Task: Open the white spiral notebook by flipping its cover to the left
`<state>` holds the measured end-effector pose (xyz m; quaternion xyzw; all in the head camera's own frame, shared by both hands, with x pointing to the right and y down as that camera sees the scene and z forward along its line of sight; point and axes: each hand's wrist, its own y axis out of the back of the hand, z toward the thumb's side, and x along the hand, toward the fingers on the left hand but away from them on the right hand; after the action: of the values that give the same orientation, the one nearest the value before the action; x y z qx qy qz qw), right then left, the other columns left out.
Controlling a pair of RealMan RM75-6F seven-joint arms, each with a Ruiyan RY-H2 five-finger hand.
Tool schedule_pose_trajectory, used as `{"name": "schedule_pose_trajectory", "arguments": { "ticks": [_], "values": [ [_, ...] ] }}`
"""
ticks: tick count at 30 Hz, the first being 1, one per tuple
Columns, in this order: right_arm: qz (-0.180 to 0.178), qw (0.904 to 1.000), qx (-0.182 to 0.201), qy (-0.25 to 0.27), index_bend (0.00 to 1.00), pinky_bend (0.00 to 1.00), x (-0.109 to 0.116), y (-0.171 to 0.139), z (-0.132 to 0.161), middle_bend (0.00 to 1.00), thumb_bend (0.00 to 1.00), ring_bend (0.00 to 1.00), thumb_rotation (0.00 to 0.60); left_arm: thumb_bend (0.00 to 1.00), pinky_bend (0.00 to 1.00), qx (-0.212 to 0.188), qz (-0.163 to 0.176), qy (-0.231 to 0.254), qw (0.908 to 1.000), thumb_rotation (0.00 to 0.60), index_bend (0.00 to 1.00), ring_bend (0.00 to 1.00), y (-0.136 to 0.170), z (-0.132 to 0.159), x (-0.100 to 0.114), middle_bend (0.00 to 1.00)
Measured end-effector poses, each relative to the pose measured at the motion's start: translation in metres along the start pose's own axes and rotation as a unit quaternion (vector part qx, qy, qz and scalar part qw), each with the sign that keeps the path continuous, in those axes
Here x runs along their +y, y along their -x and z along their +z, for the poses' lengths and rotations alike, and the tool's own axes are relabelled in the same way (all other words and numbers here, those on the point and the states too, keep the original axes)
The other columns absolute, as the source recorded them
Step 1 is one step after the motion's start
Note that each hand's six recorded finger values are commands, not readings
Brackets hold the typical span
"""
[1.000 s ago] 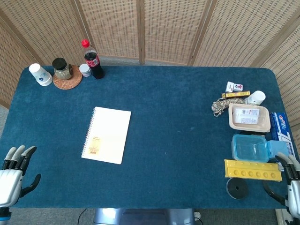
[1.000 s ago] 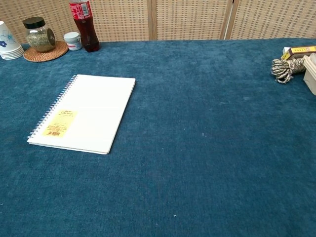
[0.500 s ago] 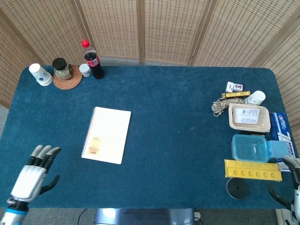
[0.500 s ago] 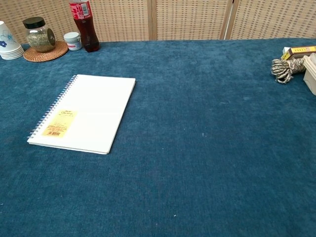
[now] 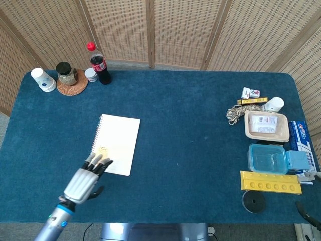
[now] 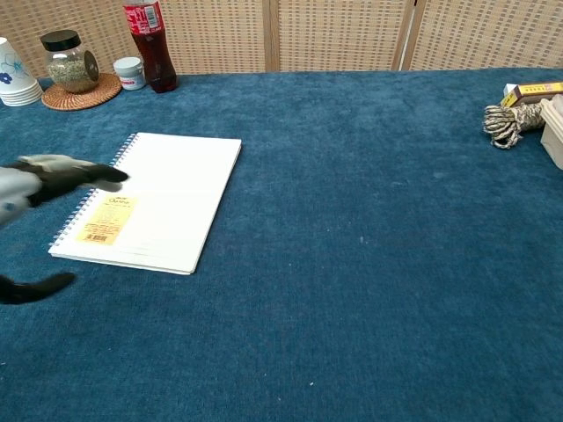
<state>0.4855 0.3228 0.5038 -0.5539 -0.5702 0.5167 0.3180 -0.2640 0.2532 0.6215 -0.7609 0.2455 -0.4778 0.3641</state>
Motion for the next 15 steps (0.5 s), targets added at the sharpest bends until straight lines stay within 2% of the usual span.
{"name": "schedule_pose_trajectory", "arguments": {
  "ticks": [8,15],
  "values": [
    [0.001,0.9998,-0.016,-0.005,0.16,0.17,0.002,-0.004,-0.012,0.18,0.26,0.11,0.600,0.30,0.05,0.004,-0.019,-0.004,0.9998,0.600,0.10,0.08,-0.040,0.027,-0.027,0.17],
    [-0.010,0.9996,-0.023,-0.009,0.16,0.17,0.010,-0.007,-0.016,0.18,0.26,0.11,0.600,0.30,0.06,0.011,-0.025,-0.008,0.9996,0.600,0.10,0.08,-0.057,0.031,-0.034,0.17]
  ]
}}
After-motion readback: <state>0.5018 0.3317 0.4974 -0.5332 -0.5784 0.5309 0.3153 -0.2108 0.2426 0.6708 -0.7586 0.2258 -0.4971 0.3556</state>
